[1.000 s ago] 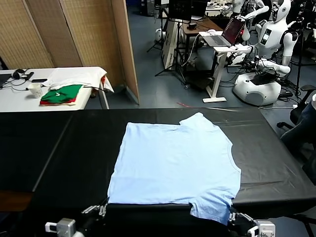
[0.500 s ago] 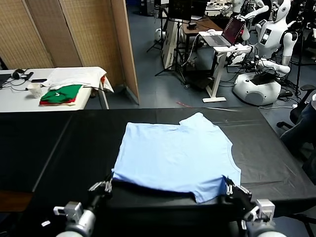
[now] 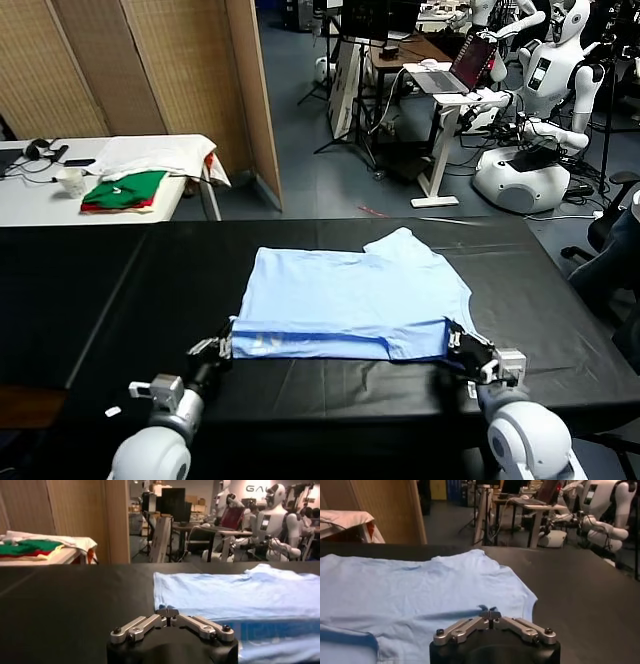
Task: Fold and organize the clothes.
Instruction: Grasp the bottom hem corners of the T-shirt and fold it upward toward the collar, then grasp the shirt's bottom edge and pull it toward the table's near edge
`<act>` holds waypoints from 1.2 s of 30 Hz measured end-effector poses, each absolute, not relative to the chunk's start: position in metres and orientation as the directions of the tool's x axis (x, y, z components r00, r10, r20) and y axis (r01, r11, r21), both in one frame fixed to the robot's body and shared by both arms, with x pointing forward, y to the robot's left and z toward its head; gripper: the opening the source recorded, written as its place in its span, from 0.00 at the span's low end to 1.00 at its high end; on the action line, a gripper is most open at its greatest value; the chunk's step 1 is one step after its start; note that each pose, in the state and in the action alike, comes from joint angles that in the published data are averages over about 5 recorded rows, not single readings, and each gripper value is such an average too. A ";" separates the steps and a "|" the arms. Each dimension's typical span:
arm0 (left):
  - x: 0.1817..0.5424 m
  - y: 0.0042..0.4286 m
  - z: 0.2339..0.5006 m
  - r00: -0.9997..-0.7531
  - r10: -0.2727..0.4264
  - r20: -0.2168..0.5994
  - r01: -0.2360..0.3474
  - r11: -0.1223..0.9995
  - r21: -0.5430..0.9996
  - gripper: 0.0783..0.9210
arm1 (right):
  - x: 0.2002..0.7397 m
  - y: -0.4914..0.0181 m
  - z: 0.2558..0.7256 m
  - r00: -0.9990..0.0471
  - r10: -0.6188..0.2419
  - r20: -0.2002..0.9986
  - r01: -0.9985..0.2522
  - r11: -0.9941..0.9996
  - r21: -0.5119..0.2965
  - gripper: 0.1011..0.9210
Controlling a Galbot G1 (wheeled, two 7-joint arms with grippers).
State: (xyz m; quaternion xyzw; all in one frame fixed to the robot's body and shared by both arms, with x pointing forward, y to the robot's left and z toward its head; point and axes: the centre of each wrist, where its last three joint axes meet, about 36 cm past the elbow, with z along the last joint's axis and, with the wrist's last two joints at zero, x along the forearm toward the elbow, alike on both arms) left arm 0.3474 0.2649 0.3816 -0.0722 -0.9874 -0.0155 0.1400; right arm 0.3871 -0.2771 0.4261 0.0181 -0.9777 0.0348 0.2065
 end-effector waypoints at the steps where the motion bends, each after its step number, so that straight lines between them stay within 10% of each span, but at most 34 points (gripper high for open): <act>1: 0.350 0.266 0.380 -0.950 0.137 0.280 0.148 0.989 0.016 0.08 | 0.388 -0.277 0.425 -0.915 -0.023 0.403 -0.052 0.997 -0.062 0.05; 9: 0.368 0.271 0.373 -0.948 0.132 0.289 0.151 0.987 0.046 0.08 | 0.395 -0.280 0.422 -0.918 -0.081 0.389 -0.103 0.994 -0.036 0.09; 14: 0.373 0.271 0.369 -0.945 0.128 0.300 0.149 0.988 0.047 0.12 | 0.388 -0.287 0.429 -0.913 -0.100 0.395 -0.125 0.991 -0.039 0.41; 22: 0.367 0.271 0.368 -0.940 0.114 0.323 0.136 0.990 0.047 0.67 | 0.358 -0.295 0.443 -0.907 -0.081 0.413 -0.117 0.991 -0.063 0.94; 28: 0.354 0.272 0.375 -0.920 0.113 0.376 0.129 0.992 0.016 0.97 | 0.333 -0.303 0.436 -0.887 -0.066 0.457 -0.094 0.995 -0.037 0.98; 36: 0.332 0.265 0.383 -0.898 0.131 0.421 0.124 0.991 -0.045 0.98 | 0.316 -0.305 0.428 -0.868 -0.058 0.493 -0.078 0.997 -0.020 0.91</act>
